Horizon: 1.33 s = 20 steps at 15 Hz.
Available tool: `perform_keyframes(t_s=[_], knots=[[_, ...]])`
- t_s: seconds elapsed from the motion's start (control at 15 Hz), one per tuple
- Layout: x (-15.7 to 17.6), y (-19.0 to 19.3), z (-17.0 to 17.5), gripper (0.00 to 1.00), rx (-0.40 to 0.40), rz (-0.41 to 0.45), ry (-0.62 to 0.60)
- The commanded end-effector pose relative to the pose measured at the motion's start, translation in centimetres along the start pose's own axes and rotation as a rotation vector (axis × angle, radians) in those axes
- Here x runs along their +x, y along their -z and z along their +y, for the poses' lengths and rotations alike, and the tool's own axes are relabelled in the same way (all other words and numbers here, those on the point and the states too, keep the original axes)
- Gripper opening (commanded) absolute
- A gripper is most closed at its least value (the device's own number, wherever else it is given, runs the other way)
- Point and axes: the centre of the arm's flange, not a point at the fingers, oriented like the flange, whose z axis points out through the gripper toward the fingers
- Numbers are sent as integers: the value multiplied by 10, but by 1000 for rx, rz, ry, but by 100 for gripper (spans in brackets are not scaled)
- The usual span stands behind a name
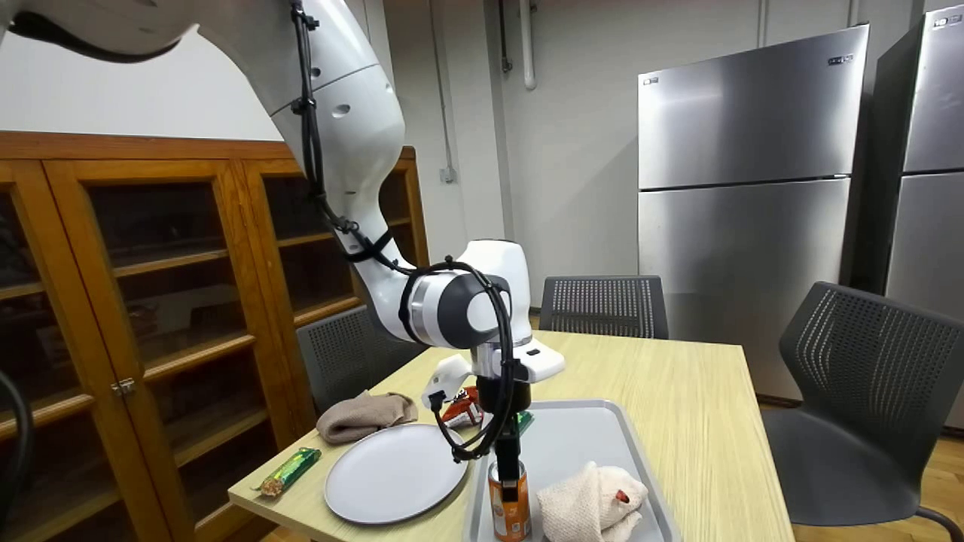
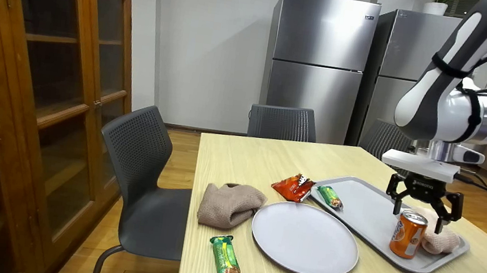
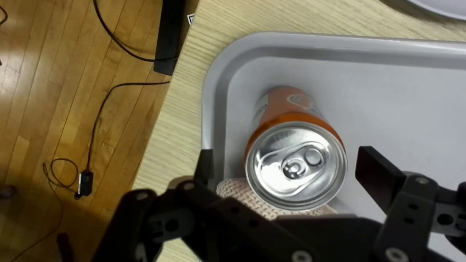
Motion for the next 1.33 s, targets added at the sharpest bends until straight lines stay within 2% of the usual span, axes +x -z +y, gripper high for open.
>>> perform_keyframes(t_s=[0.0,0.33,0.4,0.47,0.73,0.8,1.27], knots=[[1,1,-6,100,14,3,-13],[0,1,-7,100,18,4,-10],[-1,2,-7,75,23,6,-7],[-1,2,-7,72,25,8,-6],[-1,3,-7,42,31,11,-10],[-1,3,-7,39,34,11,-11],[-7,28,-3,39,52,9,5]])
